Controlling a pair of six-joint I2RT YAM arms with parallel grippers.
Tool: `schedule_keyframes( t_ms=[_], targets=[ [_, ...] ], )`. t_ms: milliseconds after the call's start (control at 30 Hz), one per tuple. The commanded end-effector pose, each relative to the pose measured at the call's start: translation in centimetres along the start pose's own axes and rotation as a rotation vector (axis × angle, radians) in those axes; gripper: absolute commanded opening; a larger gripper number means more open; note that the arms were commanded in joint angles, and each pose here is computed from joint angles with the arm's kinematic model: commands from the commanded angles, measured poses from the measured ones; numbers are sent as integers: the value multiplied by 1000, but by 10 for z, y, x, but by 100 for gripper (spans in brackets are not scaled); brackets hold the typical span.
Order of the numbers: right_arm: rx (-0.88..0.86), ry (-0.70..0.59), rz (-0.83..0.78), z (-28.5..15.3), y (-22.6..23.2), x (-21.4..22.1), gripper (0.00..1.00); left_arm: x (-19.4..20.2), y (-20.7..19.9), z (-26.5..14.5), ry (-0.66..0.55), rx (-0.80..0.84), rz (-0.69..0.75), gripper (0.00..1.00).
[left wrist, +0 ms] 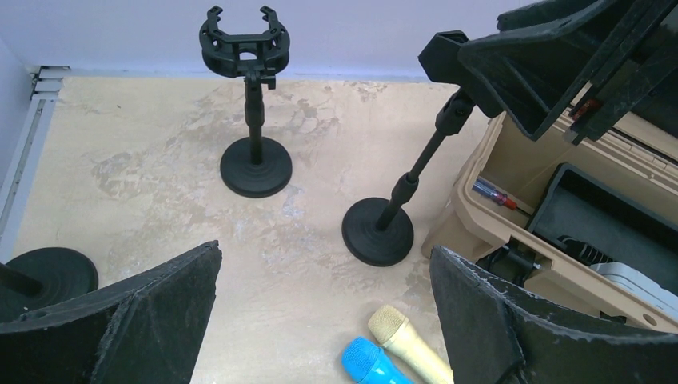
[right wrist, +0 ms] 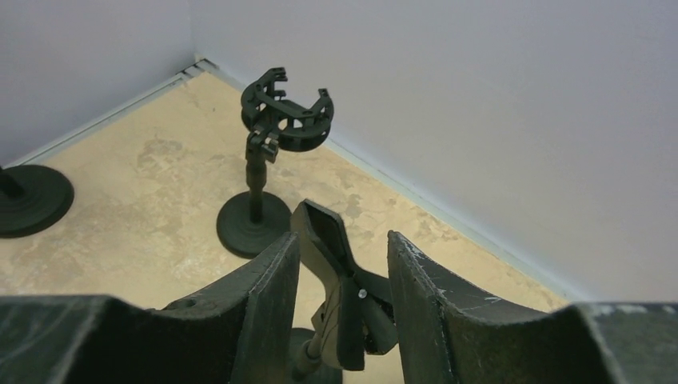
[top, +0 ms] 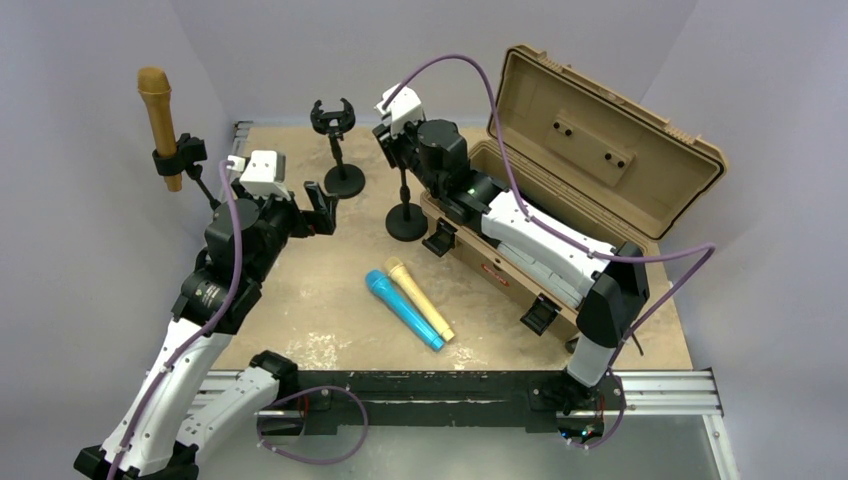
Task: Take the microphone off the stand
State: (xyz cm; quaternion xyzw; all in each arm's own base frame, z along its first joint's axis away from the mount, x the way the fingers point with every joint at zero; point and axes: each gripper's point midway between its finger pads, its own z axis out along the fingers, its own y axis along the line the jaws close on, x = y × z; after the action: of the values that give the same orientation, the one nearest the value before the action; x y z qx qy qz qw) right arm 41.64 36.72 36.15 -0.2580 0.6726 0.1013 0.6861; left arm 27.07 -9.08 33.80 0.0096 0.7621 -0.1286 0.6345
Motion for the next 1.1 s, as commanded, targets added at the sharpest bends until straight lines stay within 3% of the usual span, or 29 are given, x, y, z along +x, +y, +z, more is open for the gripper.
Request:
schedule_keyframes(
  t_ms=[0, 333, 567, 1067],
  targets=[
    [-61, -35, 9, -8, 9, -8, 44, 0, 2, 2, -9, -9, 22, 100],
    [-33, -27, 1, -5, 7, 8, 41, 2, 1, 4, -1, -7, 20, 100],
    [7, 84, -12, -4, 6, 46, 33, 3, 1, 5, 1, -8, 22, 100],
    [-158, 262, 16, -15, 49, 121, 30, 4, 0, 5, 3, 0, 18, 100]
  ],
)
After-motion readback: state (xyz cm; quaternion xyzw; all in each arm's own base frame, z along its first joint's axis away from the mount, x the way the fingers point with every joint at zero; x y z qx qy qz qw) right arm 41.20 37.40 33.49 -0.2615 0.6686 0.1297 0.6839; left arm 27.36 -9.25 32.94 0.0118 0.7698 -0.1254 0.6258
